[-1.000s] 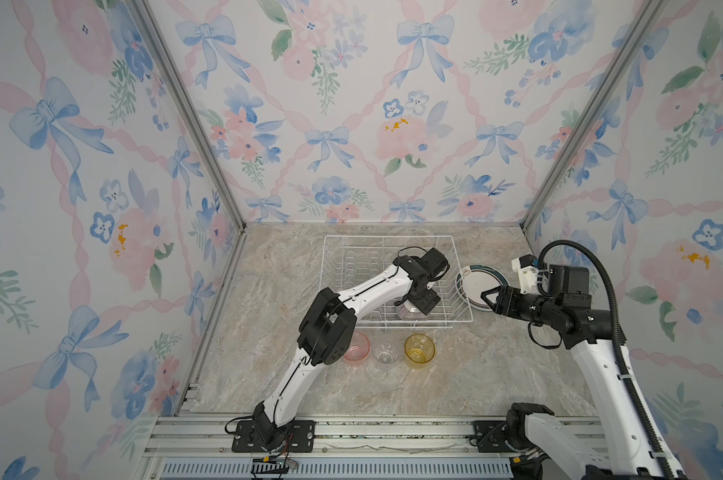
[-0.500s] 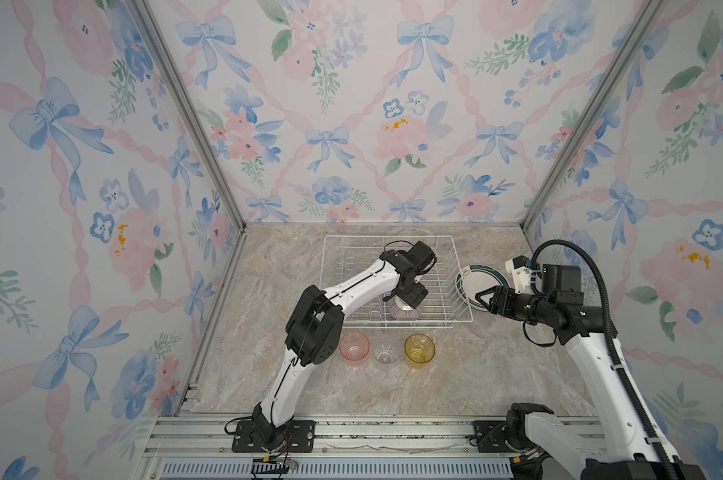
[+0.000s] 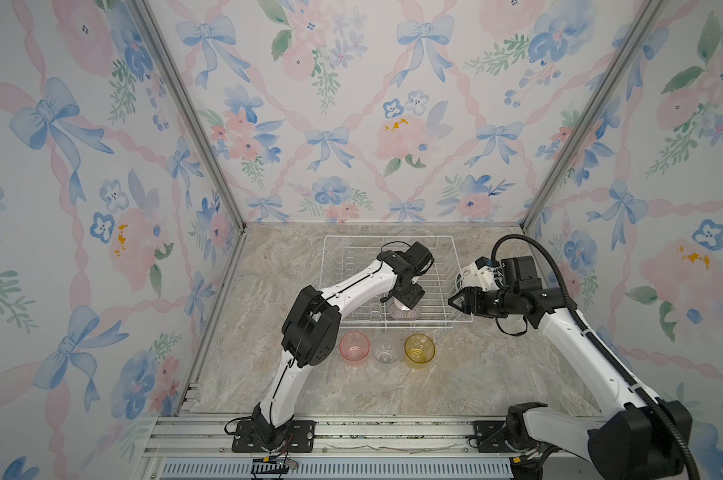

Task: Unload the mixed dishes from the dish rack
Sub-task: 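Hold the striped bowl with the left gripper while the right gripper reaches toward it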

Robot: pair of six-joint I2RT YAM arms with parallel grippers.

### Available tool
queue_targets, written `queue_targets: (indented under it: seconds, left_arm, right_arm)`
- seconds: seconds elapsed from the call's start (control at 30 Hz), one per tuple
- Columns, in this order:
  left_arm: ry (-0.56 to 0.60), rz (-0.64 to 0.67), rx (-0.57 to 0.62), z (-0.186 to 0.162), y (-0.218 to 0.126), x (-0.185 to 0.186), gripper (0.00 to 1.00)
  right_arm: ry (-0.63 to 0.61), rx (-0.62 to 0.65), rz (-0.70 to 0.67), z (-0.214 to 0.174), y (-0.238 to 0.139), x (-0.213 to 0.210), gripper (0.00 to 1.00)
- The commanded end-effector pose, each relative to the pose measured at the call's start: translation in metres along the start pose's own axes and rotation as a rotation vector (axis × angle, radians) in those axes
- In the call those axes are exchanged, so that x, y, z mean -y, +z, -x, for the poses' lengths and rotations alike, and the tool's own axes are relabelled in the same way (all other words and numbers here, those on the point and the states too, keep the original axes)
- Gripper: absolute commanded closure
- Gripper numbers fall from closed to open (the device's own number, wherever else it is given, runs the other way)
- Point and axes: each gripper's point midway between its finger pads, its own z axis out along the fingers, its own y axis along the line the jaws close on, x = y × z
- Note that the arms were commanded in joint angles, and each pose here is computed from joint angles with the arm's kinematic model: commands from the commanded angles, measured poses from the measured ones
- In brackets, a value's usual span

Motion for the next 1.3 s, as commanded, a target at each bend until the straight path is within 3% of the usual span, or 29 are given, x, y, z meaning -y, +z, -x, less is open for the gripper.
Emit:
queue_targets:
  seconds: [0.0, 0.4, 1.0, 1.17, 1.27]
  left_arm:
    - [-0.021, -0.009, 0.012, -0.002, -0.019, -0.003, 0.31]
    - [-0.031, -0.019, 0.004, -0.007, -0.020, -0.004, 0.42]
    - [-0.050, -0.017, 0.006, -0.011, -0.021, -0.018, 0.52]
    - [-0.060, -0.026, 0.020, -0.006, -0.020, -0.019, 0.48]
    - [-0.067, -0.045, 0.038, 0.002, -0.021, -0.016, 0.39]
  right_arm:
    - [-0.025, 0.050, 0.000, 0.024, 0.003, -0.007, 0.41]
    - [-0.032, -0.018, -0.001, 0.032, 0.036, -0.004, 0.42]
    - [-0.028, -0.140, 0.000, 0.023, 0.083, -0.004, 0.44]
    - [-0.028, -0.151, -0.011, 0.022, 0.088, 0.000, 0.44]
    - [-0.029, -0.154, -0.017, 0.023, 0.089, 0.002, 0.44]
